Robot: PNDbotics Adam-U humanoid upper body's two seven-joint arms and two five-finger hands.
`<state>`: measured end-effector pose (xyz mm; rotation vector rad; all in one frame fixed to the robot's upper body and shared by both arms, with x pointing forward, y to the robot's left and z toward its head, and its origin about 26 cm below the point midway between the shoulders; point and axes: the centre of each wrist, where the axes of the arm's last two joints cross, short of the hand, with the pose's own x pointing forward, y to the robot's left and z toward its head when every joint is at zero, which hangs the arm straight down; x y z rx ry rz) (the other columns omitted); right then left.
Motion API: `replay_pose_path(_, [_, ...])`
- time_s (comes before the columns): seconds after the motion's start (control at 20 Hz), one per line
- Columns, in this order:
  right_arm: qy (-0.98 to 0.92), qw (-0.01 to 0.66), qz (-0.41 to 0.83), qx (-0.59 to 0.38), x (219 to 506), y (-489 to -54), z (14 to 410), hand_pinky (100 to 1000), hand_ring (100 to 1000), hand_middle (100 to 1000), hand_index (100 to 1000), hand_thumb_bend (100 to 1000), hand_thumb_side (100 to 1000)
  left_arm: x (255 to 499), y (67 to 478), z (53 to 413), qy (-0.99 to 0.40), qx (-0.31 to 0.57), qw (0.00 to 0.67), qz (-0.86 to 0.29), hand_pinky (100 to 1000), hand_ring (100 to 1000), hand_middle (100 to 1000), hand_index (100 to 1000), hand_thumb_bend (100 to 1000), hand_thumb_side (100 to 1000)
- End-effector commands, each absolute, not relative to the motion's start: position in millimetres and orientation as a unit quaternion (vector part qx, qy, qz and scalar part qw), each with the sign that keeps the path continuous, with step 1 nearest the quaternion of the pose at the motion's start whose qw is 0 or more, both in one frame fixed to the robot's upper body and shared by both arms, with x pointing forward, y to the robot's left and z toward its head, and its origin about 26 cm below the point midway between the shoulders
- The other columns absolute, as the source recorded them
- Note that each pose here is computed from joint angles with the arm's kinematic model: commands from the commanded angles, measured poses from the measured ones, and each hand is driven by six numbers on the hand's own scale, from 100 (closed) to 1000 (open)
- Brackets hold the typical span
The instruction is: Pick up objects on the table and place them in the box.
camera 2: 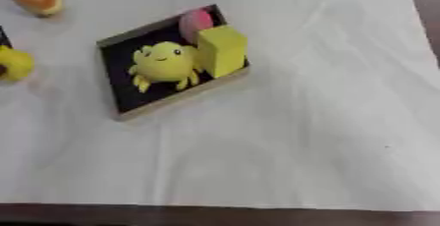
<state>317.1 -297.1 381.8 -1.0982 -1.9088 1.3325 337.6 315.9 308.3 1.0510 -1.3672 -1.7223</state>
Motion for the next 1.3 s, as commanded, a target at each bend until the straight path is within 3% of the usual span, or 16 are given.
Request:
replay_pose_path(0.05, [-0.713, 0.27, 0.489, -0.423, 312, -301, 393, 821, 830, 729, 868, 154, 499, 320, 296, 336, -0.566, 0.41, 0.285, -0.656, 726, 675, 600, 648, 100, 100])
replay_pose_path(0.3, [-0.713, 0.268, 0.492, -0.421, 312, -299, 393, 821, 830, 730, 869, 155, 500, 312, 260, 350, -0.605, 0.369, 0.234, -0.666, 723, 675, 599, 653, 100, 100])
replay_pose_path(0.55, [-0.715, 0.269, 0.492, -0.417, 314, -298, 393, 821, 830, 730, 869, 153, 502, 321, 223, 359, -0.632, 0.313, 0.206, -0.679, 725, 681, 603, 662, 100, 100])
replay_pose_path(1.0, [-0.719, 0.264, 0.496, -0.409, 313, -294, 393, 822, 829, 730, 869, 147, 508, 370, 207, 336, -0.605, 0.288, 0.265, -0.693, 730, 696, 616, 678, 100, 100])
replay_pose_path(1.3, [-0.723, 0.26, 0.495, -0.406, 312, -292, 394, 822, 828, 731, 869, 146, 511, 385, 205, 325, -0.591, 0.301, 0.27, -0.698, 751, 719, 640, 698, 107, 100])
